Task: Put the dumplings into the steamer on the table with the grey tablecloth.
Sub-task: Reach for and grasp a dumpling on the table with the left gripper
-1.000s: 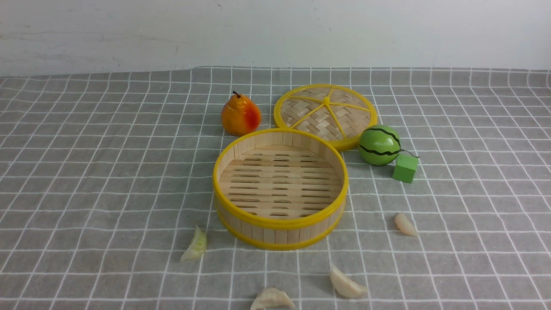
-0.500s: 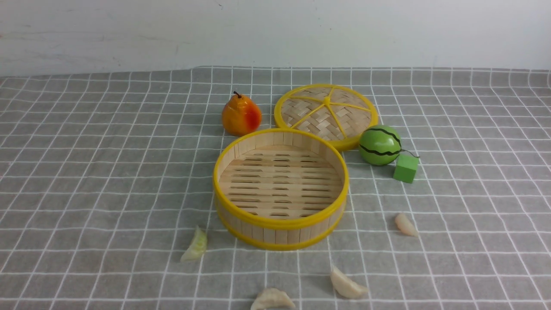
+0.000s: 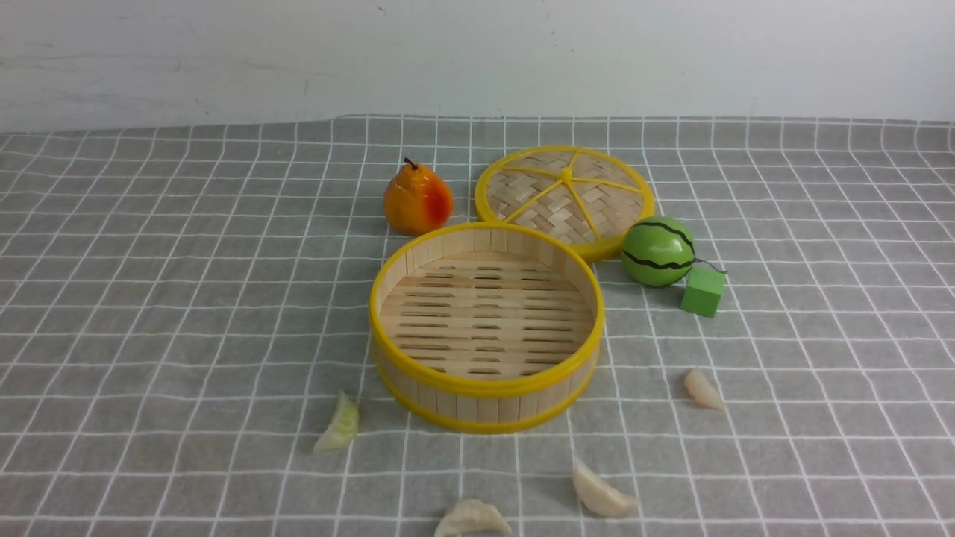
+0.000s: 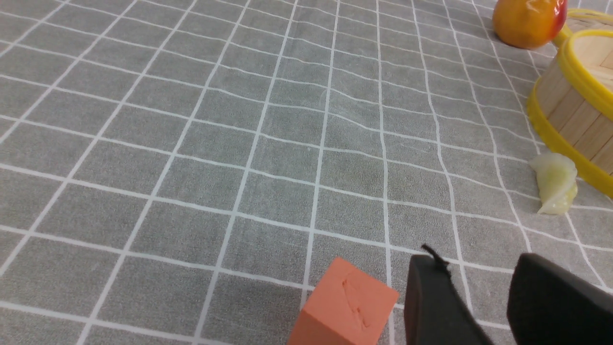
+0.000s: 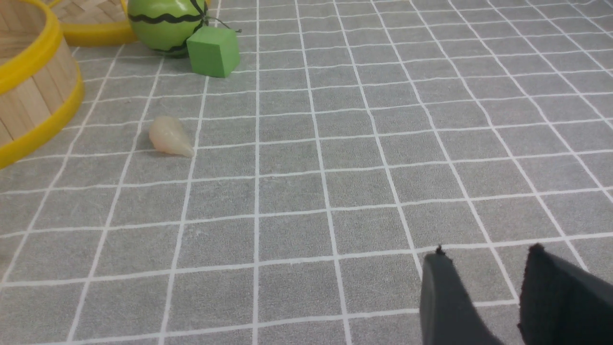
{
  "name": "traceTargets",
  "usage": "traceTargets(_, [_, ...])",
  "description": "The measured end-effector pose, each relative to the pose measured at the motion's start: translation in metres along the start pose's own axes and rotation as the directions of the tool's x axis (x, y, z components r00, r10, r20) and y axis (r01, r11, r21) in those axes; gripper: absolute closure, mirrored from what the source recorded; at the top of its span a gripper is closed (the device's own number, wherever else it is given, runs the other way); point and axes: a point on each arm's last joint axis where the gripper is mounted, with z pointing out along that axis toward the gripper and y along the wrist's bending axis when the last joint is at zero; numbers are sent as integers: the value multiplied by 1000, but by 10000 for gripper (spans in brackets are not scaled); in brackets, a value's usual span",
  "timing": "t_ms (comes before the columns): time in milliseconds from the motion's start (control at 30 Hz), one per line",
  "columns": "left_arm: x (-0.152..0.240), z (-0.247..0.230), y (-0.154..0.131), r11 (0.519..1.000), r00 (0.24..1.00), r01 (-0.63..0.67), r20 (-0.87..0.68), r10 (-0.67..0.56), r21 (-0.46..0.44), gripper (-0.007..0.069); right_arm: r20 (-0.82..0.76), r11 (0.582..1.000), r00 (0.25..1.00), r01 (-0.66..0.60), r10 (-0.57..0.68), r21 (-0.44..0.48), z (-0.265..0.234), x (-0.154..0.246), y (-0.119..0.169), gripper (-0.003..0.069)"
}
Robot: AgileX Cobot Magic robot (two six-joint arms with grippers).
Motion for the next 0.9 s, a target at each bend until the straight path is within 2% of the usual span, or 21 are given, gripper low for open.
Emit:
traceTargets(300, [0, 0, 0, 1000, 1000, 11, 5, -11, 5, 389, -1, 1000, 1000, -22, 22, -7, 0, 0, 1, 419])
traceTargets(400, [-1, 0, -4, 990, 991, 133, 7, -133, 42, 389, -11, 984, 985, -175, 174, -45, 0, 0, 4, 419])
traceTargets(433, [-1, 0, -6, 970, 972, 234, 0, -235, 67, 389, -23, 960, 963, -271, 270, -67, 0, 0, 6, 419])
traceTargets(467, [-2, 0, -9, 918, 924, 382, -19, -382, 102, 389, -47, 906, 911, -413, 410, -95, -1, 0, 10, 419])
traceTargets(500, [-2, -1, -11, 872, 880, 475, -35, -474, 119, 389, -69, 854, 862, -507, 502, -115, -1, 0, 12, 419])
traceTargets(533, [-3, -1, -13, 803, 814, 580, -60, -578, 139, 389, -100, 772, 783, -622, 614, -129, -1, 0, 15, 419])
traceTargets(567, [-5, -2, -18, 643, 662, 748, -112, -741, 166, 389, -171, 599, 616, -788, 769, -143, -2, 0, 20, 419])
traceTargets(600, [-6, -2, -20, 556, 580, 812, -139, -803, 177, 388, -205, 500, 519, -855, 830, -139, -2, 0, 22, 419])
traceTargets(667, [-7, -3, -21, 461, 490, 868, -167, -856, 183, 388, -254, 359, 381, -924, 889, -130, -3, 0, 26, 419])
traceTargets(700, [-8, -3, -22, 422, 453, 887, -179, -873, 185, 388, -268, 313, 337, -941, 903, -127, -3, -1, 27, 419])
traceTargets(733, [-8, -3, -22, 410, 441, 893, -183, -879, 184, 388, -273, 297, 322, -946, 907, -127, -3, -1, 27, 419])
traceTargets(767, [-9, -3, -23, 381, 414, 905, -188, -891, 187, 388, -284, 262, 288, -957, 915, -127, -4, -2, 28, 419])
traceTargets(900, [-9, -4, -23, 338, 373, 922, -200, -906, 189, 388, -266, 265, 295, -954, 918, -142, -3, -4, 27, 419])
